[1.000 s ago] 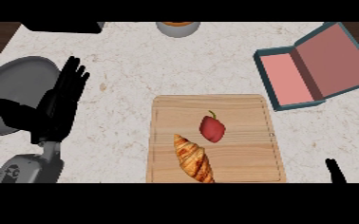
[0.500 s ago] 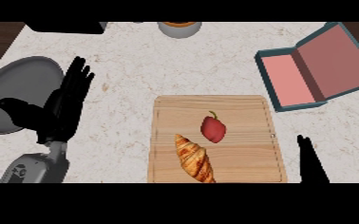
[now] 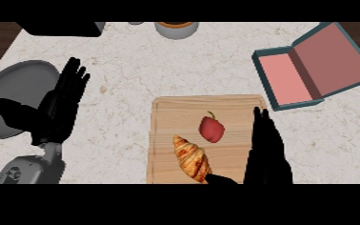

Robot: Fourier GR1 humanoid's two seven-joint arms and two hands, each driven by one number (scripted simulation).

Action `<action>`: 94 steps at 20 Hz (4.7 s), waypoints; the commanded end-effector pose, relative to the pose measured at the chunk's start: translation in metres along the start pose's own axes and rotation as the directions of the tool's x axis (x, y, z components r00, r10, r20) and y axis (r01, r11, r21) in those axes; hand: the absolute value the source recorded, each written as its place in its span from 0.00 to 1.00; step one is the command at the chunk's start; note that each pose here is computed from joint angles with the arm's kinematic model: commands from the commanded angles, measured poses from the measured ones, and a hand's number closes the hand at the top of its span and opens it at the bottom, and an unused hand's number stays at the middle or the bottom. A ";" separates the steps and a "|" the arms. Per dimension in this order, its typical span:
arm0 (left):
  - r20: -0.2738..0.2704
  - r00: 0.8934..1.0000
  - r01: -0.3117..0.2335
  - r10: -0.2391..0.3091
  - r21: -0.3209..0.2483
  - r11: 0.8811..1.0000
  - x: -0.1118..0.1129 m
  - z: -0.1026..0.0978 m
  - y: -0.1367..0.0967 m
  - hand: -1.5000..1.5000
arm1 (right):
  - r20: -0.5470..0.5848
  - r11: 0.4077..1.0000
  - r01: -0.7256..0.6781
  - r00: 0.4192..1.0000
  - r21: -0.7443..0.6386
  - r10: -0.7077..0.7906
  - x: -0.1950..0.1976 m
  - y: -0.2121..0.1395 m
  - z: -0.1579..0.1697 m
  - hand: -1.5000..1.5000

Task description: Pick the bell pepper from the cutting board and place it in the cardboard box

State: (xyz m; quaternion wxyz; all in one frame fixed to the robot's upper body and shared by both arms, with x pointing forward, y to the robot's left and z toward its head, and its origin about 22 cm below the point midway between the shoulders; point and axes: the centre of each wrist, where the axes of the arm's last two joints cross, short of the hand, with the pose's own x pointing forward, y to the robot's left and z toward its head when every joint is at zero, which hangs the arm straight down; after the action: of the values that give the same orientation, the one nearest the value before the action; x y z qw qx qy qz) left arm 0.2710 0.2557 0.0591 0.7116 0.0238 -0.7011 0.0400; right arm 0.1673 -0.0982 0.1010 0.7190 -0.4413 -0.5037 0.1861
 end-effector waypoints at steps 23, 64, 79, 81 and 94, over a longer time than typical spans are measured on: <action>-0.011 1.000 0.004 -0.004 0.010 1.000 0.004 0.010 0.009 0.50 | -0.226 0.999 -0.038 0.973 0.014 0.040 0.027 0.045 -0.043 0.00; 0.001 1.000 -0.005 0.005 0.011 1.000 -0.003 0.007 0.012 0.50 | -0.115 0.977 -0.214 0.971 -0.015 0.210 0.021 0.108 -0.058 1.00; 0.008 1.000 0.011 -0.011 -0.009 1.000 -0.014 -0.006 -0.026 0.50 | 0.621 0.897 -0.441 0.714 0.042 0.322 0.148 0.098 -0.062 1.00; -0.006 1.000 -0.009 0.008 -0.019 1.000 0.004 -0.012 -0.011 0.50 | 0.652 0.878 -0.478 0.674 0.028 0.347 0.166 0.084 -0.047 1.00; -0.023 1.000 0.021 -0.021 0.018 1.000 -0.002 0.004 0.004 0.50 | 0.501 0.984 -0.039 0.856 -0.176 0.124 0.233 0.007 -0.047 1.00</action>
State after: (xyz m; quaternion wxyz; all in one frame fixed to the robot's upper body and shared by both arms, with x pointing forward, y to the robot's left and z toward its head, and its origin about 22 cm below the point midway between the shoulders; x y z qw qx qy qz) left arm 0.2683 0.2543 0.0546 0.7173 0.0280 -0.6950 0.0411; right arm 0.2994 0.0519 0.1923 0.4765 -0.4192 -0.6709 0.3837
